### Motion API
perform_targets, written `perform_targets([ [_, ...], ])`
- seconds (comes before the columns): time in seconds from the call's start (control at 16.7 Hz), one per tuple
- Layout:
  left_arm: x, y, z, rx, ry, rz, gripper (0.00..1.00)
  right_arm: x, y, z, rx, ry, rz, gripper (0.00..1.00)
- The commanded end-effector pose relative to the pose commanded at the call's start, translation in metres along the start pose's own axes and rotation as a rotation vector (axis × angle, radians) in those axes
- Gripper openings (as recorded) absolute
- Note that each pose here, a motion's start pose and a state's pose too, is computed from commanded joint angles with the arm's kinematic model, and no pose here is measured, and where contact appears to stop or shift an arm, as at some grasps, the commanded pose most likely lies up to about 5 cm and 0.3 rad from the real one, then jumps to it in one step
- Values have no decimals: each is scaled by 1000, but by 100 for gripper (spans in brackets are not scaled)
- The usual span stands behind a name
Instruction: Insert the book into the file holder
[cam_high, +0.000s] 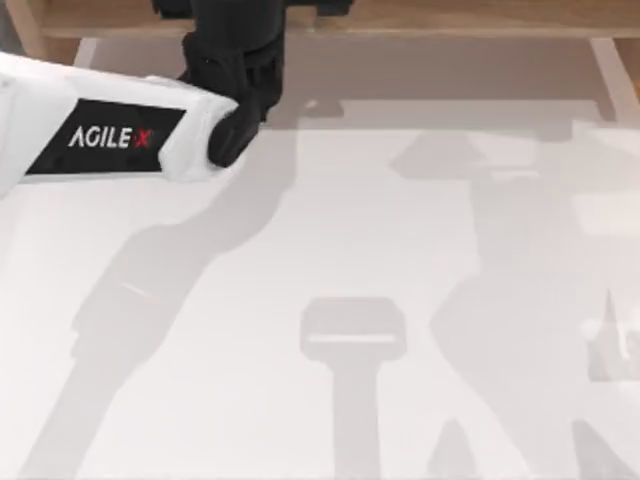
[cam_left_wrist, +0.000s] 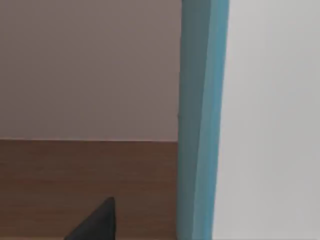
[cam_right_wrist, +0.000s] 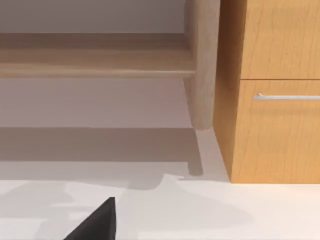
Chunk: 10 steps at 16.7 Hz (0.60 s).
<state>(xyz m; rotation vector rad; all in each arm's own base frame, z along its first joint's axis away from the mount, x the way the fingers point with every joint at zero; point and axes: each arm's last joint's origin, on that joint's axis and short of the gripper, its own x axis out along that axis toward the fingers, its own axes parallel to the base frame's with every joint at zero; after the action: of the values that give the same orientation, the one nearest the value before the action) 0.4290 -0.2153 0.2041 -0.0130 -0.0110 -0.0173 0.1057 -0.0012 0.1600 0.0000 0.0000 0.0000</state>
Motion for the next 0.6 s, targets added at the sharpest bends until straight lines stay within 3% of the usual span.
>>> perform_targets([
  [0.18,0,0,0,0,0,0,100,0,0,0,0,0,0,100],
  [0.6,0,0,0,0,0,0,47,0,0,0,0,0,0,100],
])
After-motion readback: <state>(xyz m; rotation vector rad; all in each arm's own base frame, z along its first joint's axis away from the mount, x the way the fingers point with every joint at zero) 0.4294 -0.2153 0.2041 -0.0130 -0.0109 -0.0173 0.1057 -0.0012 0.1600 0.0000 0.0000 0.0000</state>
